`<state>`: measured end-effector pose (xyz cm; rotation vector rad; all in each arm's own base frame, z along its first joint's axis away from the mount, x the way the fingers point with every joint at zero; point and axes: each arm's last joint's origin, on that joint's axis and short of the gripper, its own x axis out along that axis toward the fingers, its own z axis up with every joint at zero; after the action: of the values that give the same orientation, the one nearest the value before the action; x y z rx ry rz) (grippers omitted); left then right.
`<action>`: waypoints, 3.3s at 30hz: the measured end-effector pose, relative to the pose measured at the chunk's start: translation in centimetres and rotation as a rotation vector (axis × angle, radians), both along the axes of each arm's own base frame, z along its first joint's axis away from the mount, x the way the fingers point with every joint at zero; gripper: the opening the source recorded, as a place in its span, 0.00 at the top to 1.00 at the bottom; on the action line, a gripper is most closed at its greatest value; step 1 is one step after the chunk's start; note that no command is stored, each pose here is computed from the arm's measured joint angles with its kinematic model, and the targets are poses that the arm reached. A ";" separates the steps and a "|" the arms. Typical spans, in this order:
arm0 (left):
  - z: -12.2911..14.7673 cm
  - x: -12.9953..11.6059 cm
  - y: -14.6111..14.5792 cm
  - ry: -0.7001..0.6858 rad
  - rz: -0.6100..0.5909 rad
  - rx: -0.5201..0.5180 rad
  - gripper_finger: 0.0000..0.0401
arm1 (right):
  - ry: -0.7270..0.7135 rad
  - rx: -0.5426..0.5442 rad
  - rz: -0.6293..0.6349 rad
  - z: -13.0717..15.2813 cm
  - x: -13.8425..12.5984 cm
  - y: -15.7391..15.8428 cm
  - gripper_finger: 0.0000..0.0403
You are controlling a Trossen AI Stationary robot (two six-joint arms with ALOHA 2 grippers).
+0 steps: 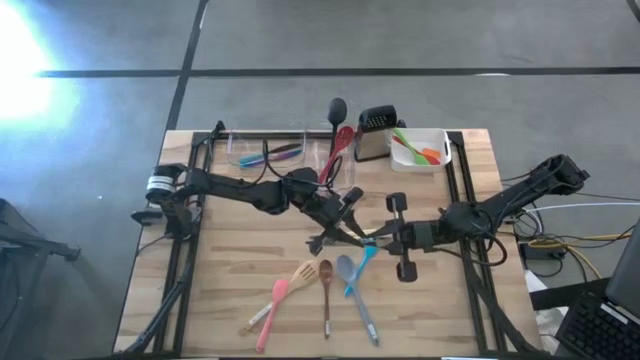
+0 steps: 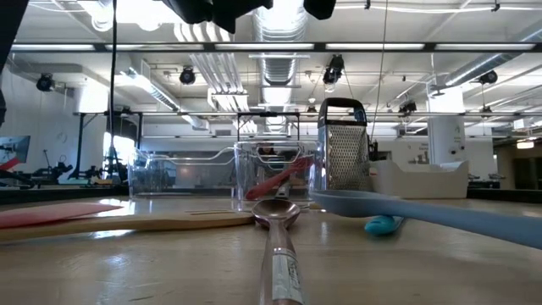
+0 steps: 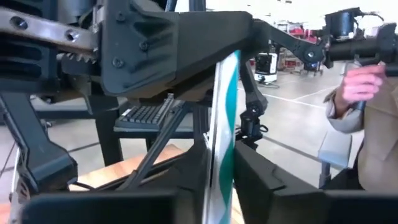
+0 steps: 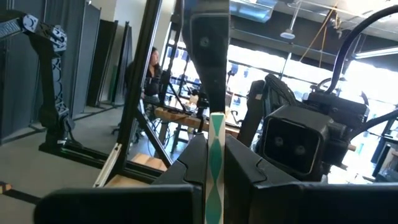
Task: Pick & Place Kitchen Items
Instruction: Put the blue white knife into the left transparent bin
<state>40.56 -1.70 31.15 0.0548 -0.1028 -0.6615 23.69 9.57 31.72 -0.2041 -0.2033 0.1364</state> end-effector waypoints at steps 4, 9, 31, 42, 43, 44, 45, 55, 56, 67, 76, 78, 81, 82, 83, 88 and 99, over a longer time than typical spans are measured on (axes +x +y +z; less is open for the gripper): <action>0.1 0.0 0.0 -0.020 0.002 0.022 0.88 | -0.002 0.004 0.003 0.0 0.0 0.0 0.95; 0.1 0.0 0.0 -0.008 0.000 0.008 0.88 | 0.004 0.018 0.003 0.0 0.0 0.0 0.95; 5.3 -9.3 2.2 0.195 0.571 0.194 0.88 | 0.305 0.273 0.021 0.6 -5.5 -2.3 0.52; 6.8 -17.6 6.0 0.431 1.191 0.367 0.88 | 0.388 0.280 0.007 -1.4 -5.2 -2.2 0.56; 7.0 -18.3 6.5 0.461 1.221 0.366 0.88 | 0.390 0.279 0.006 -1.4 -5.2 -2.2 0.57; 7.2 -18.8 7.0 0.491 1.248 0.359 0.88 | 0.388 0.281 0.007 -1.4 -5.2 -2.2 0.57; 7.4 -19.3 7.5 0.519 1.273 0.347 0.88 | 0.386 0.282 0.007 -1.4 -5.1 -2.2 0.58; 8.7 -21.8 12.1 0.869 1.440 0.331 0.88 | 0.383 0.283 0.007 -1.3 -5.1 -2.2 0.61; 8.6 -21.8 12.6 0.921 1.446 0.339 0.88 | 0.383 0.283 0.007 -1.3 -5.1 -2.2 0.61; 4.4 -19.8 16.8 1.462 1.272 0.556 0.88 | 0.396 0.310 0.003 -1.7 -5.1 -2.2 0.60; 0.4 -20.2 19.1 1.617 1.241 0.598 0.88 | 0.398 0.347 0.000 -2.9 -5.1 -2.2 0.63; -0.3 -20.3 19.6 1.615 1.232 0.589 0.88 | 0.387 0.352 0.003 -2.9 -5.1 -2.2 0.63; -1.5 -20.4 20.2 1.599 1.192 0.566 0.88 | 0.390 0.351 0.002 -3.0 -5.1 -2.2 0.65; -1.9 -20.4 20.4 1.583 1.187 0.568 0.88 | 0.390 0.351 0.001 -3.0 -5.1 -2.2 0.65; -2.2 -20.4 20.6 1.569 1.185 0.577 0.88 | 0.389 0.351 0.002 -3.0 -5.1 -2.2 0.66; -3.8 -20.4 21.3 1.536 1.165 0.618 0.88 | 0.376 0.357 0.005 -2.9 -5.1 -2.2 0.67; -7.3 -21.4 22.0 1.537 1.104 0.528 0.88 | 0.350 0.368 0.009 -2.7 -4.9 -2.1 0.67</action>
<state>19.19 20.29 23.82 0.0857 1.4940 0.5165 18.78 7.47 29.04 0.1880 0.1202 0.1393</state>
